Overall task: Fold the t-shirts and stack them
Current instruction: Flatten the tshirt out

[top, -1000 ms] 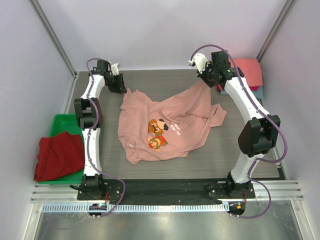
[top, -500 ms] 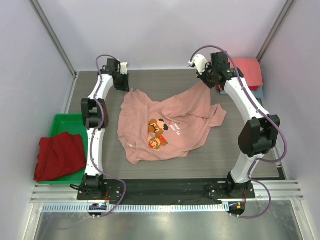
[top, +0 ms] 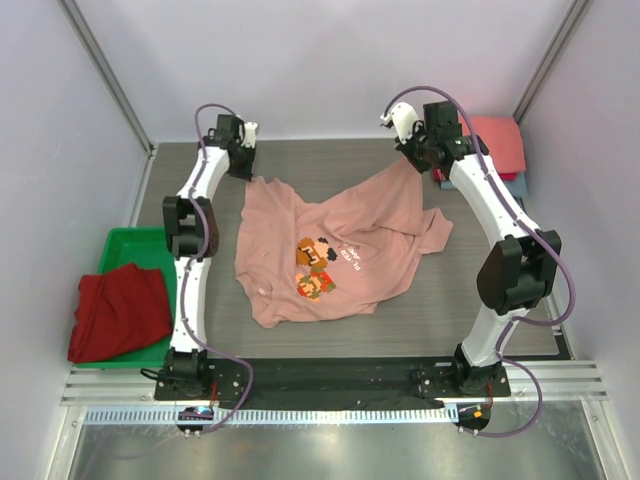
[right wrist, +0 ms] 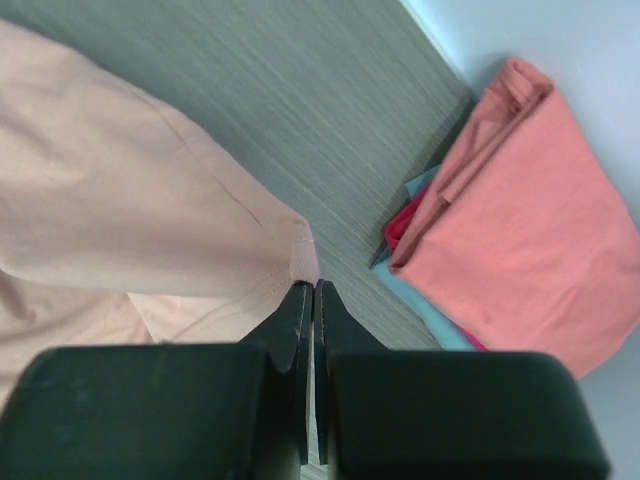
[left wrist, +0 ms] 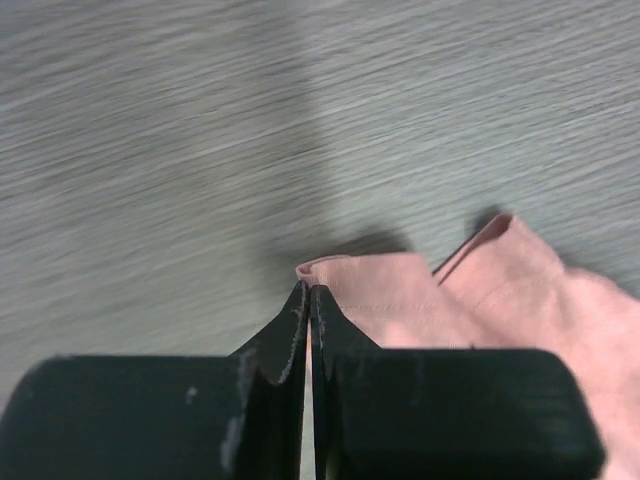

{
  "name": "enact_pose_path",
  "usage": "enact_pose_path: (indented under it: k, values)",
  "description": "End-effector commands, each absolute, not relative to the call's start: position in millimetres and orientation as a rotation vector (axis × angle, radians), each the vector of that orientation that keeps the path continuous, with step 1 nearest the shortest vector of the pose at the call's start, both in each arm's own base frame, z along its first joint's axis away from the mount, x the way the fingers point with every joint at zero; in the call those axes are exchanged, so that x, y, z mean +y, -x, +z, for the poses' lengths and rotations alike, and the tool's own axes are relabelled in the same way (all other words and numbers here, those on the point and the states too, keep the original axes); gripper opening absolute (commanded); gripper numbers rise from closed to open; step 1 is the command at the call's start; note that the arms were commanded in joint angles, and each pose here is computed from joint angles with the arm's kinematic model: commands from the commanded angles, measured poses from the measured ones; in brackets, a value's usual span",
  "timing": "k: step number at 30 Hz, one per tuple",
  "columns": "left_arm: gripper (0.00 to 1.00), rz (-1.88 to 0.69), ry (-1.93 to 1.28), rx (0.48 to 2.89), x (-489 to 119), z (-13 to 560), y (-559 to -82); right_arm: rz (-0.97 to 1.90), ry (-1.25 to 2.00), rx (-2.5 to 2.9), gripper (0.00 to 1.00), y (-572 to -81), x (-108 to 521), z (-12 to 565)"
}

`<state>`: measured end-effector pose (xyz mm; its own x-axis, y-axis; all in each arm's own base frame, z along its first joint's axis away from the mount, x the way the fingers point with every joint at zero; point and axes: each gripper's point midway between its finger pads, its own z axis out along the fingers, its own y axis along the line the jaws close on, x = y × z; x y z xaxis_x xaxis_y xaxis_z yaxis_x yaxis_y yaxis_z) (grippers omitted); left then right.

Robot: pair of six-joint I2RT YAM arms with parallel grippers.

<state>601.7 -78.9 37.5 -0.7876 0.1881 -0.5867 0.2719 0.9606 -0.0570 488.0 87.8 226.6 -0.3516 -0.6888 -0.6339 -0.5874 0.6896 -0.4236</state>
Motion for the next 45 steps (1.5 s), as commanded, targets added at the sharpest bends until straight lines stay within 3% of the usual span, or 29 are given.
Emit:
enact_pose_path:
  k: [1,2,5,9,16,24,30,37,41,45]
  values:
    - [0.0,-0.088,-0.253,2.277,-38.9,166.0,-613.0,-0.232,0.731,1.862,0.01,-499.2,71.6,328.1]
    - [0.0,-0.09,-0.226,2.191,-26.7,215.3,-607.3,-0.246,0.695,1.828,0.01,-500.4,65.6,346.1]
    - [0.0,-0.077,-0.159,2.066,3.9,280.9,-596.3,-0.269,0.643,1.741,0.01,-493.3,56.7,387.6]
    - [0.0,-0.061,-0.137,1.857,19.1,395.5,-547.9,-0.315,0.592,1.652,0.01,-483.1,38.9,432.0]
    - [0.0,-0.033,-0.17,1.678,15.3,479.7,-464.6,-0.436,0.584,1.52,0.01,-444.9,22.5,493.0]
    - [0.0,0.043,-0.185,1.509,9.7,543.9,-361.8,-0.504,0.502,1.342,0.01,-340.7,3.5,561.3]
    - [0.0,0.095,-0.22,1.394,1.9,571.7,-278.7,-0.409,0.56,1.307,0.01,-264.2,13.5,563.5]
    - [0.0,0.055,-0.236,1.224,-17.5,616.4,-194.4,-0.26,0.645,1.217,0.01,-142.5,30.4,572.8]
    - [0.0,0.0,-0.256,1.153,-31.2,638.7,-162.6,-0.201,0.605,1.188,0.01,-105.3,31.4,580.6]
    - [0.0,-0.018,-0.242,1.084,-34.4,664.3,-146.5,-0.203,0.558,1.183,0.01,-97.9,26.2,590.3]
